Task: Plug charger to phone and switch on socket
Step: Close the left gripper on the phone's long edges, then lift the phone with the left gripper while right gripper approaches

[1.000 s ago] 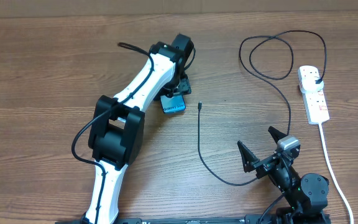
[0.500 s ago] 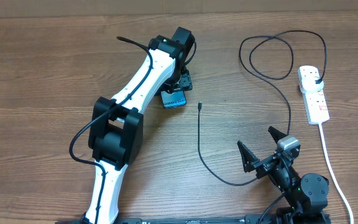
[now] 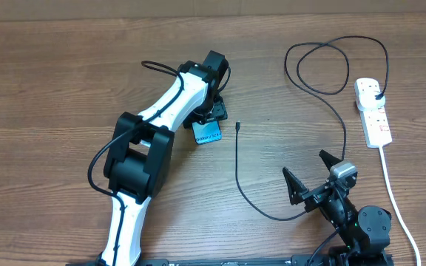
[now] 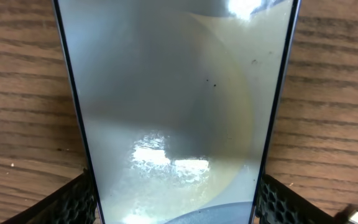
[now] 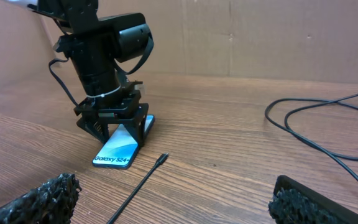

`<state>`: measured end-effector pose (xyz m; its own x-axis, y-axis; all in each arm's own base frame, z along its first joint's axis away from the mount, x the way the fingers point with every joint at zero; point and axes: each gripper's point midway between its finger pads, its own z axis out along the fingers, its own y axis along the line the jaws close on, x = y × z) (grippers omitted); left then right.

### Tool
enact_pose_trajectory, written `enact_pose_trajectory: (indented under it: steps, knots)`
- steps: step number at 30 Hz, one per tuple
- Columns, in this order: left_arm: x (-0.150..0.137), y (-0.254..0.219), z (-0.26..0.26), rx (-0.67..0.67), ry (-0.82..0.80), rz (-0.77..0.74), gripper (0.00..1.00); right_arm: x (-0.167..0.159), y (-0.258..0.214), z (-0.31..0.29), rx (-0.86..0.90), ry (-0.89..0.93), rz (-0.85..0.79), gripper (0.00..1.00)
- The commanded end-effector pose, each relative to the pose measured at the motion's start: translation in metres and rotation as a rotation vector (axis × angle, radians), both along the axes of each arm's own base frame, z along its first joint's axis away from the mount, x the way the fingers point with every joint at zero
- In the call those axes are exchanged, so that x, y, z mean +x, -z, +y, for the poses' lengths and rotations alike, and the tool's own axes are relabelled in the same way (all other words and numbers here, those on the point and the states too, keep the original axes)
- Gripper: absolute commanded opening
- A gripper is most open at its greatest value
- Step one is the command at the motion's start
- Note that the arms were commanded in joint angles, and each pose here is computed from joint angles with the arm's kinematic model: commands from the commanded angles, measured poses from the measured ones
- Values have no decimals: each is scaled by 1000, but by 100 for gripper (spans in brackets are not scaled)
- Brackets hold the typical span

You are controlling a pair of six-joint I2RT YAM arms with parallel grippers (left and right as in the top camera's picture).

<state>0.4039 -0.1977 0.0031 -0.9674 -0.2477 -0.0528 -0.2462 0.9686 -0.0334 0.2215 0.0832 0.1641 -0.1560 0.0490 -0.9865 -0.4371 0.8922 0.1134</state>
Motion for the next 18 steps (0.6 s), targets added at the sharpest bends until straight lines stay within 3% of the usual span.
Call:
enact_pose_trajectory:
  steps: [1,6,11,13,18]
  knots:
    - [-24,24,-1,6,-20,88,36,-1,-2,1,3,-7,-11,100]
    - [-25,24,-1,6,-19,93,37,-5,-2,10,107,-53,43,100]
    - [-25,24,-1,7,-20,93,37,-31,-6,44,539,-234,347,100]
    - [-26,24,0,8,-25,96,38,-34,-7,47,623,-248,419,100]
    - [-27,24,0,11,-33,101,38,-40,-9,53,707,-282,500,100]
